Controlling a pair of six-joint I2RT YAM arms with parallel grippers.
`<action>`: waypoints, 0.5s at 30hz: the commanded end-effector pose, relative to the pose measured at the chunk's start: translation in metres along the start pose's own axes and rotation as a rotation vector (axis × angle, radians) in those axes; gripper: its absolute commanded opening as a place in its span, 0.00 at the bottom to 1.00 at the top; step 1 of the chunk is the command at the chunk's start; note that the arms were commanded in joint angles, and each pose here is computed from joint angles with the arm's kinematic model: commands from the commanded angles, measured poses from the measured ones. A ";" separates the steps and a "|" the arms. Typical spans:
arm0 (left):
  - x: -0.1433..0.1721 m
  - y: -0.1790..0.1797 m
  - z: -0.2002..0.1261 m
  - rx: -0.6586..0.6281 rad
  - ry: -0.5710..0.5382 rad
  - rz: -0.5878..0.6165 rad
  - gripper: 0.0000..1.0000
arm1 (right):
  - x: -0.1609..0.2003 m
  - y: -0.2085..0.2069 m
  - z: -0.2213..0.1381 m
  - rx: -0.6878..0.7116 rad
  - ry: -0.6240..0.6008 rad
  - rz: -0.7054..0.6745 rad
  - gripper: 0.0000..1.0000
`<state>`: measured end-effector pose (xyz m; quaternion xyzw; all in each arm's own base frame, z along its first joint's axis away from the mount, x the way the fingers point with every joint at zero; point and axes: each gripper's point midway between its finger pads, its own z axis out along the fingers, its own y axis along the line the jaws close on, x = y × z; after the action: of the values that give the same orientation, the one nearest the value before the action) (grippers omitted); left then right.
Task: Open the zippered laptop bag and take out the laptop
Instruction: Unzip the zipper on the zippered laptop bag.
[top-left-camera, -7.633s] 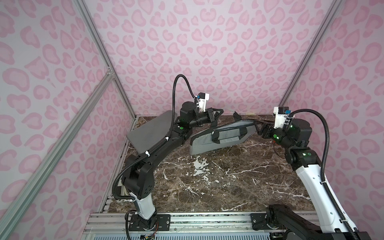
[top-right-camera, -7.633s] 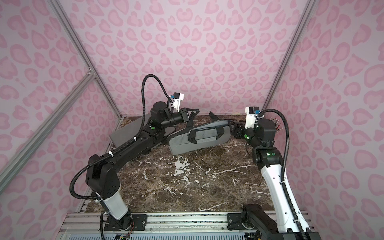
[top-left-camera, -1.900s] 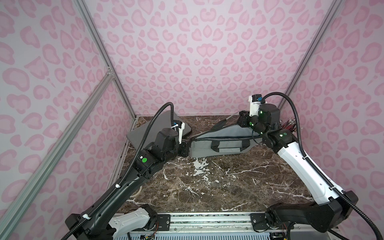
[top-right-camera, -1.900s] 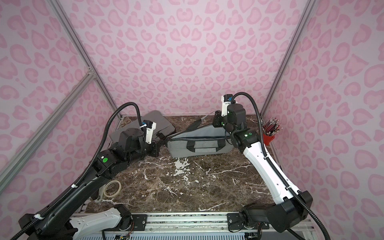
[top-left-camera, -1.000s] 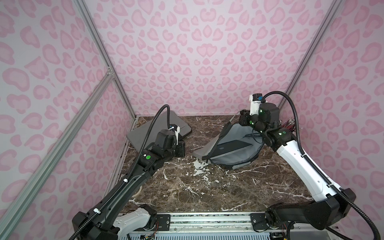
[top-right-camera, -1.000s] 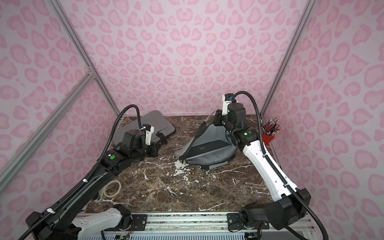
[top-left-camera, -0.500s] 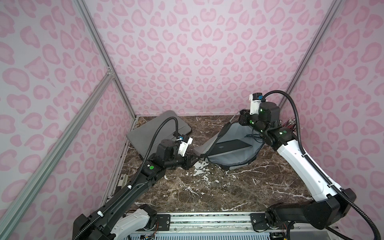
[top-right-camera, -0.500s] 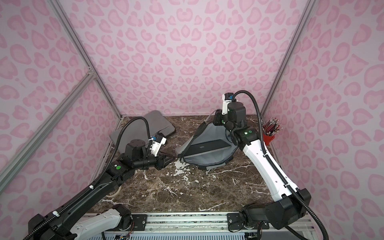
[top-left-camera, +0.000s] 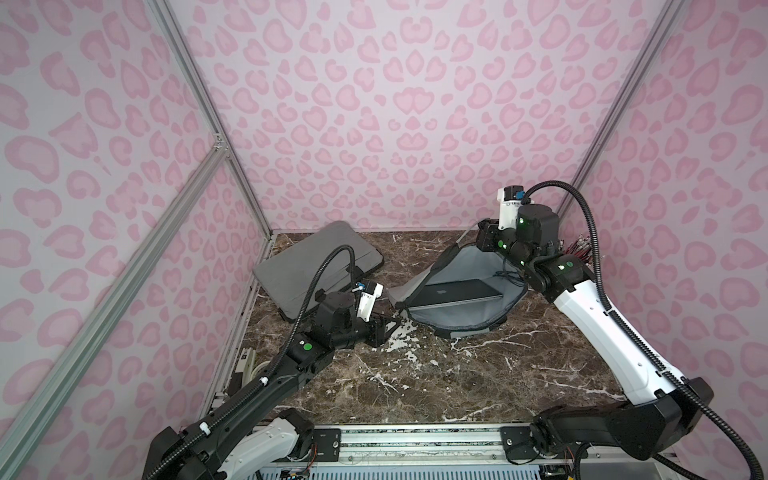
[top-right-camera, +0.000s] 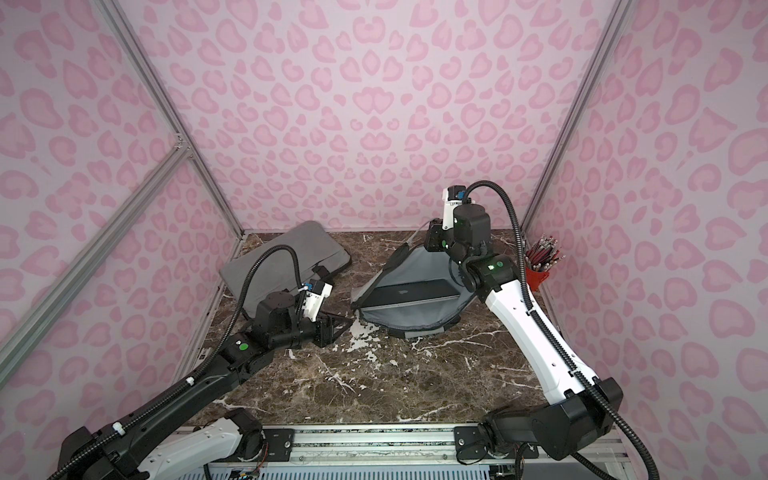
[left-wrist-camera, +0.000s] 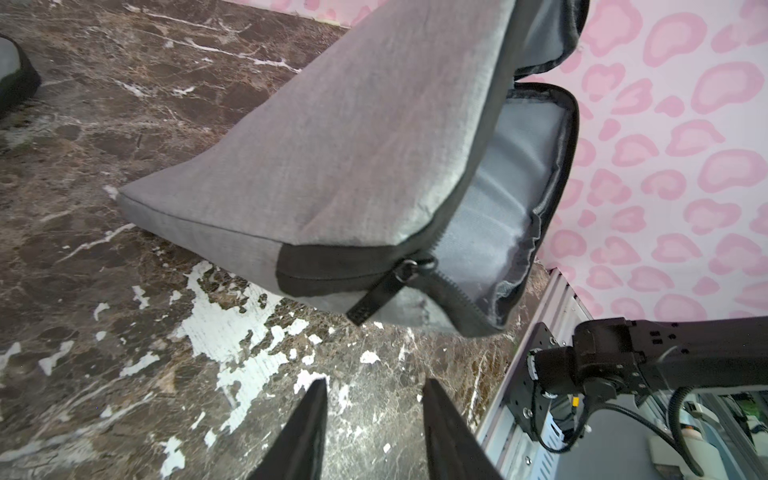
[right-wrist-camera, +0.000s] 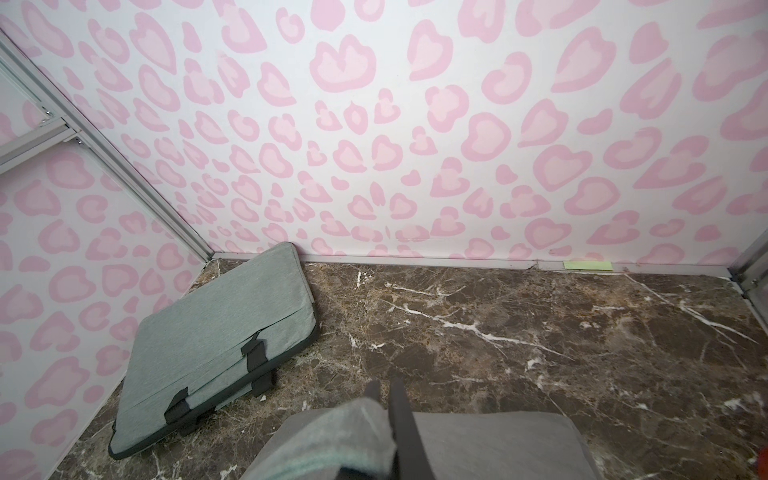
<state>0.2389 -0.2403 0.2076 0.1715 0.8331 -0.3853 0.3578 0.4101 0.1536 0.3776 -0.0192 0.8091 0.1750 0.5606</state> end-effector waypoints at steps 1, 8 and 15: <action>-0.020 -0.008 0.003 0.038 -0.069 0.018 0.41 | -0.030 0.006 -0.007 -0.021 -0.116 0.016 0.00; -0.037 -0.018 0.002 0.053 -0.082 0.091 0.43 | -0.025 0.007 -0.009 -0.036 -0.129 -0.002 0.00; -0.045 -0.013 0.003 -0.005 -0.064 0.127 0.44 | -0.008 -0.001 -0.009 -0.027 -0.137 -0.015 0.00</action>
<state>0.2612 -0.2537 0.2488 0.2036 0.8045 -0.3823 0.4065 0.3997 0.1476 0.3593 -0.0182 0.8060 0.1721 0.5661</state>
